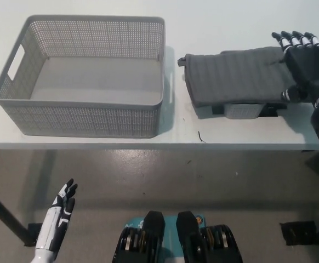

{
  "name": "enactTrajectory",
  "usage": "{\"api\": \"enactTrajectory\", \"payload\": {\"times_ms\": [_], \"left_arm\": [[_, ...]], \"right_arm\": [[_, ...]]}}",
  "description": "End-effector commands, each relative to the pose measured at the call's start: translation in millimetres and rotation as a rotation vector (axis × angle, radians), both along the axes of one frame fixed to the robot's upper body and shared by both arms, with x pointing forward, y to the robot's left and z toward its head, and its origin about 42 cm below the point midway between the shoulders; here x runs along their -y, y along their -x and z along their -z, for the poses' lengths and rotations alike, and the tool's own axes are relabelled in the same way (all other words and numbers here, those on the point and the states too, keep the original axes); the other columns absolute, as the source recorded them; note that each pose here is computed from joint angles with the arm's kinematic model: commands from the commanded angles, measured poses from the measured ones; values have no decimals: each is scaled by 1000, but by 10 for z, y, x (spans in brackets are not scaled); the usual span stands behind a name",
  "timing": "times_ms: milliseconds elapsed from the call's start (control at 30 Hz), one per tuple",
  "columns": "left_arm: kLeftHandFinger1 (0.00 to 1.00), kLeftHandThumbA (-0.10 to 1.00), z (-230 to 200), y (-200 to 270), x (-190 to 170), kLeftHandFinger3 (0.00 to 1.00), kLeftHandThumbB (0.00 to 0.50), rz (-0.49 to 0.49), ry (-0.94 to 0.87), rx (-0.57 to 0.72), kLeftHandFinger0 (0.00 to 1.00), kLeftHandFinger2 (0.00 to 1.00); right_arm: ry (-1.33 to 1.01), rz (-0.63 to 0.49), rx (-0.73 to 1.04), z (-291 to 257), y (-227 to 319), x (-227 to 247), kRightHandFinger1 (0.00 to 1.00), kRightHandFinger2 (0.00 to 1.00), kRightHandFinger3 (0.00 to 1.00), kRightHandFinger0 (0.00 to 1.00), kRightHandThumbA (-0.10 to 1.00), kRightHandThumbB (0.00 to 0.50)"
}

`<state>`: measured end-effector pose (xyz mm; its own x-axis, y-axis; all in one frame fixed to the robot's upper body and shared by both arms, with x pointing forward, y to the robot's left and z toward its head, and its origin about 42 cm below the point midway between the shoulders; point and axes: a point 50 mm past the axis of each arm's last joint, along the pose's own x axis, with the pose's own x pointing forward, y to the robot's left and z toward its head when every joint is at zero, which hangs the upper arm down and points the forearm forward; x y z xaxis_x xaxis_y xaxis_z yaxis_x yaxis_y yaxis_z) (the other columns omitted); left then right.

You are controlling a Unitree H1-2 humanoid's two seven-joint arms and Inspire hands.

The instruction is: Usethe right hand to pick up a oven gloves on top of a leveled container and place it into another larger container on the left side

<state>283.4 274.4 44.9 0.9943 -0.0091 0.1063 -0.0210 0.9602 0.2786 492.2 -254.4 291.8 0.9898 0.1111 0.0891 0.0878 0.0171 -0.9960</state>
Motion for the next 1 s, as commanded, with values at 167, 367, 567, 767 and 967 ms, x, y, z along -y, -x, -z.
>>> {"api": "enactTrajectory", "payload": {"times_ms": [167,367,567,767,967], "left_arm": [[1000,1000,-144,-20,-77,1000,500,-4,-34,94,1000,1000],[1000,1000,-144,-43,-59,1000,500,1,-16,93,1000,1000],[1000,1000,-170,-75,-83,1000,500,1,-24,100,1000,1000],[1000,1000,-152,-61,-61,1000,500,8,-32,94,1000,1000],[1000,1000,-180,-91,-74,1000,500,-2,-24,105,1000,1000]], "right_arm": [[13,54,-5,-253,-78,68,1000,1000,1000,1000,1000,498],[-23,-2,-58,-248,-47,-24,1000,1000,1000,1000,1000,500],[-42,-69,-100,-408,50,-110,1000,1000,1000,1000,1000,500],[-54,-71,-159,-346,30,-116,1000,1000,1000,1000,1000,500],[-69,-73,-216,-379,-15,-156,1000,1000,1000,1000,1000,500]]}}
